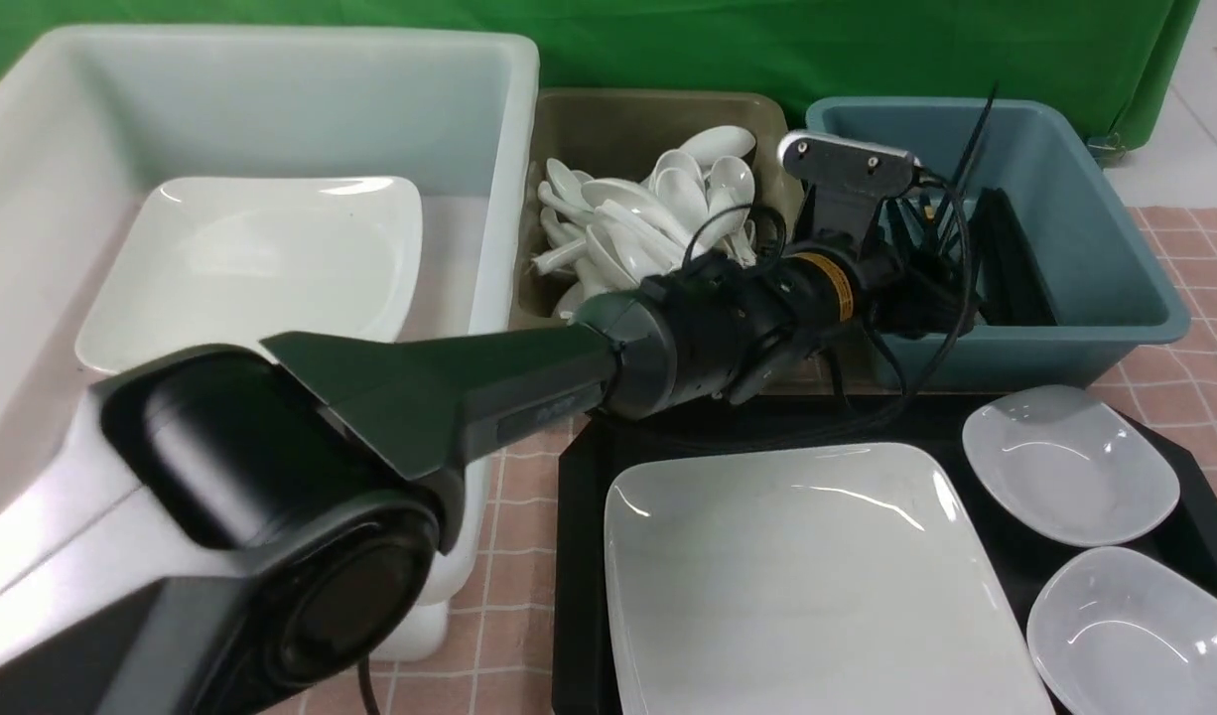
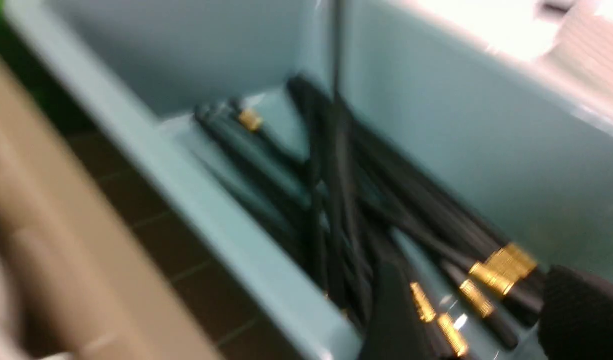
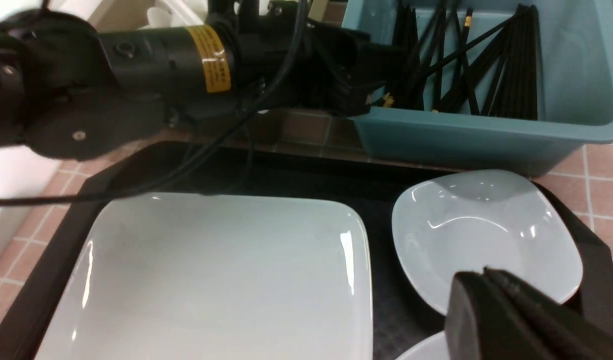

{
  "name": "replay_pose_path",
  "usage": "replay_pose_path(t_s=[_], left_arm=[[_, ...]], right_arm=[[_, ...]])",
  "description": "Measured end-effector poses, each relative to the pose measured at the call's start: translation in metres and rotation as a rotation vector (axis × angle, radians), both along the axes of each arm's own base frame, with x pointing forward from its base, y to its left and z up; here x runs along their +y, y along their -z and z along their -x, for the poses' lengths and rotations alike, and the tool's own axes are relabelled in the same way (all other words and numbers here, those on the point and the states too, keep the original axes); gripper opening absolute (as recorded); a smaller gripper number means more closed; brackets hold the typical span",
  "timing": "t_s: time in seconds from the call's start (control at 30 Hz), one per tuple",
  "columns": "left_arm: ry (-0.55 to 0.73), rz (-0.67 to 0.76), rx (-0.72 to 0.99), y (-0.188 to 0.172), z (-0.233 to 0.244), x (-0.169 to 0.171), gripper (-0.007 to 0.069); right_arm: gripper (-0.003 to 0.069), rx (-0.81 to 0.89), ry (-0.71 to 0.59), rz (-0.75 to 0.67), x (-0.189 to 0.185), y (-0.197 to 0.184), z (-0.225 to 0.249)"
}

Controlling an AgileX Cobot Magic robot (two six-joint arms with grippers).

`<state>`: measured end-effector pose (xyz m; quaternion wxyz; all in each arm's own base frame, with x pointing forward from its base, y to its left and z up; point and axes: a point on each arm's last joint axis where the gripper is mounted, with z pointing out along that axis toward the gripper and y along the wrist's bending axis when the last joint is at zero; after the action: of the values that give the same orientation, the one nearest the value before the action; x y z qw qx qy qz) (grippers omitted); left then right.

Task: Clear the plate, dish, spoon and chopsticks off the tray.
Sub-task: Use the left arm to put the chopsticks into the small storage box on the right, then use the right arm to grab a small plate from the dinner plate

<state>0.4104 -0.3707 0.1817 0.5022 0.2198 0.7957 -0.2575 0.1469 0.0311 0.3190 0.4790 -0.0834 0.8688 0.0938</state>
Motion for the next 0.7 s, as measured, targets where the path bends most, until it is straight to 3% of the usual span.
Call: replay_pose_path(t_s=[0.07, 0.13, 0.27, 0.37, 0.5, 0.7], left_arm=[[-0.047, -0.115, 0.063, -0.027, 0.006, 0.013, 0.0388], [-0.073, -0.17, 0.092, -0.061, 0.016, 0.026, 0.0335], [-0.043, -0.304, 0.171, -0.131, 0.051, 0.057, 0.0111], [-0.006, -0.392, 0.294, -0.161, 0.08, 0.079, 0.0017], [0.063, -0.498, 0.443, -0.165, 0.104, 0.093, 0.0001], [0.196, -0.598, 0.561, -0.126, 0.144, 0.095, 0.0]], right_arm=[[0.003, 0.001, 0.0, 0.0, 0.0, 0.0, 0.0], [0.003, 0.001, 0.0, 0.0, 0.0, 0.0, 0.0], [0.003, 0.01, -0.002, 0.0, 0.0, 0.001, 0.001], [0.003, 0.057, -0.015, 0.003, 0.001, 0.004, 0.003], [0.003, 0.194, -0.053, 0.018, 0.003, 0.013, 0.011], [0.003, 0.529, -0.171, 0.086, 0.008, 0.02, 0.01]])
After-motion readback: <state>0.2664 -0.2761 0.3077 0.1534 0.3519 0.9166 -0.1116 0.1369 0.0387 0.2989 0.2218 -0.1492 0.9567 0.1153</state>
